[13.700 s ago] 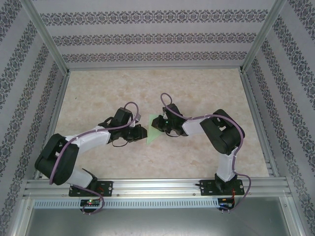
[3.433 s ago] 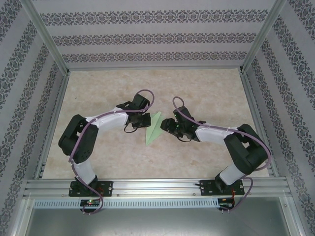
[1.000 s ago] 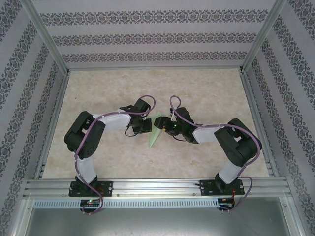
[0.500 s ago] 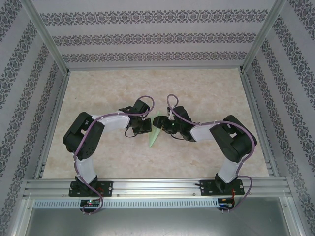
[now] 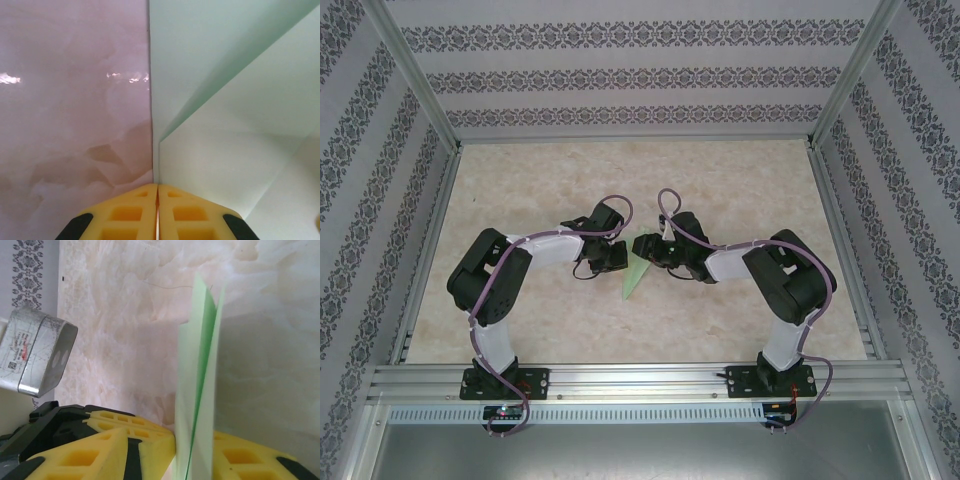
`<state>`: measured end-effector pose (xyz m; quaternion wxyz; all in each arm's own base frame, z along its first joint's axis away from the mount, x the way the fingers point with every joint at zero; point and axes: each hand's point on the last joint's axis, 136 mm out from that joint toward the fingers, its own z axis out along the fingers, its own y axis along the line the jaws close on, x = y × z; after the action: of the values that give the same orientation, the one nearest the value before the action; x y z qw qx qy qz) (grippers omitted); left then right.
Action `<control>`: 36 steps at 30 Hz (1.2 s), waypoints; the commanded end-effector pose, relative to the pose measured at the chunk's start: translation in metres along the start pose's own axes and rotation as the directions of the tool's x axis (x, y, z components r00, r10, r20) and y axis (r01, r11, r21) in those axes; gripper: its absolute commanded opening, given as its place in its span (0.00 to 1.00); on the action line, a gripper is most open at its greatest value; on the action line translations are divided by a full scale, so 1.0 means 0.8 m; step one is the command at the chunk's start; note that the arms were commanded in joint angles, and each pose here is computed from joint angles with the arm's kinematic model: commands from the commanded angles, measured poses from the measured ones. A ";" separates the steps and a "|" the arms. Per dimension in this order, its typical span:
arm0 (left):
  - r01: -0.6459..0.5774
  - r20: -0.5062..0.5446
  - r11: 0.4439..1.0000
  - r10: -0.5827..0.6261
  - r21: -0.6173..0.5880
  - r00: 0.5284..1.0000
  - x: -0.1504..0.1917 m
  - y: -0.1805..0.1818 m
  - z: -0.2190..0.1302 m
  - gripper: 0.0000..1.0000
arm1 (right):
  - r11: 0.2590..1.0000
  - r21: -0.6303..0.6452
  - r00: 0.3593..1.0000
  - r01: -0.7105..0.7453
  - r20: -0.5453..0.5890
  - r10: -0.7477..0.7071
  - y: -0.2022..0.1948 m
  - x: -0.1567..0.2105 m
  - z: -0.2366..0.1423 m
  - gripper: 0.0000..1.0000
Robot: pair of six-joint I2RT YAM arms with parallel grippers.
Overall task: Fold a paper plane with a square sheet of paper (pick it up from the middle)
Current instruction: Turn over the paper at the center of the table.
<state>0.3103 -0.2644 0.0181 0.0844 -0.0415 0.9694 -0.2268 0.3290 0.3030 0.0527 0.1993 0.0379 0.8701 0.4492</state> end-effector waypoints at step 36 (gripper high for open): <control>0.068 0.417 0.997 -0.051 -0.025 0.907 -0.032 0.011 -0.160 0.21 | 0.654 0.660 0.927 0.369 -0.206 -0.314 -0.004 -0.022 -0.137 0.07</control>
<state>0.3138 -0.2266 0.1307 0.2521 -0.0820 0.9317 -0.2484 0.3287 0.2728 0.1159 0.2410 -0.0273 0.9373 0.2504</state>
